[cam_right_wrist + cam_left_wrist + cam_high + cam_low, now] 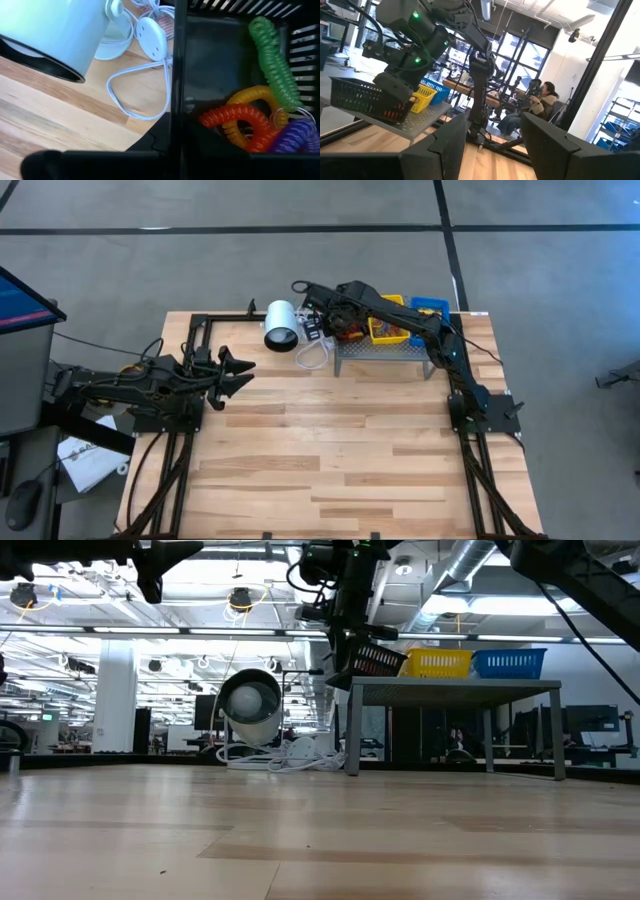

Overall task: Pick & Place Office Desk Supplies
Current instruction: Put the black bin on the shelf

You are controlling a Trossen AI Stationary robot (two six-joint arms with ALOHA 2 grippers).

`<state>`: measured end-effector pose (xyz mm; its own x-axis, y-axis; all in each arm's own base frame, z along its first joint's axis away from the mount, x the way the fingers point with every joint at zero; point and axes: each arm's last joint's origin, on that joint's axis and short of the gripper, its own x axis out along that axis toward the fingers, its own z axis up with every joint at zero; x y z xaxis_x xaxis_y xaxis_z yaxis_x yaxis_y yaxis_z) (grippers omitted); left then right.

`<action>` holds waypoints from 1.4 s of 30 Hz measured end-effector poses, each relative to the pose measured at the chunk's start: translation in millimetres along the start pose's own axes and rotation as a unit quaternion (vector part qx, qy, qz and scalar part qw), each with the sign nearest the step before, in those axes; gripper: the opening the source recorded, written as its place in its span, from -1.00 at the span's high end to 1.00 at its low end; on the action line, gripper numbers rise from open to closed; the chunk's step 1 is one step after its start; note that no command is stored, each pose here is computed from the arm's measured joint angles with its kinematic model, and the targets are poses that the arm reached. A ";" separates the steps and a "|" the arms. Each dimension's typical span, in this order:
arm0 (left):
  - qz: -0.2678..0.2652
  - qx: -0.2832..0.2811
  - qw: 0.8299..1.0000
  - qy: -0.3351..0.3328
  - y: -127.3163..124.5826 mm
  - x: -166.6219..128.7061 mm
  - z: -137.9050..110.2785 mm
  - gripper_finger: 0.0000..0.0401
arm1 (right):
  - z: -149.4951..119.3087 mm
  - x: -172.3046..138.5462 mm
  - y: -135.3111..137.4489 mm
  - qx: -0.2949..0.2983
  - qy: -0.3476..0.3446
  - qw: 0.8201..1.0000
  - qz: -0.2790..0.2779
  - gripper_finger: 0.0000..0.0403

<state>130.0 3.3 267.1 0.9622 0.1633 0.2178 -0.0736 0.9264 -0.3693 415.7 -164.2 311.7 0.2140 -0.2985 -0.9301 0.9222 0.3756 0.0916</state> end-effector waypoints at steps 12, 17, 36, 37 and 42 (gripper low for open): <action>0.016 -0.006 1.000 0.016 2.6 0.1 -3.5 0.08 | 2.0 0.7 -1.8 0.003 -0.001 1.000 -0.002 0.86; 0.043 -0.006 0.999 0.022 6.6 1.2 -5.5 0.15 | 2.1 1.1 -1.6 0.003 -0.002 1.000 -0.001 0.84; 0.020 -0.006 0.999 0.035 5.4 2.1 -7.2 0.29 | 0.3 8.5 -5.4 0.002 0.023 1.000 -0.009 0.32; 0.020 -0.006 0.999 0.035 5.4 2.1 -7.2 0.29 | 0.3 8.5 -5.4 0.002 0.023 1.000 -0.009 0.32; 0.017 -0.006 0.999 0.037 5.2 2.1 -7.3 0.29 | 1.3 8.6 -4.4 0.000 0.018 1.000 -0.004 0.33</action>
<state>133.5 6.0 259.1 0.9759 0.1684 0.1387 -0.1032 0.9165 -0.3866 413.9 -169.5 303.8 0.1953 -0.2700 -0.9428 0.9238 0.3734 0.0844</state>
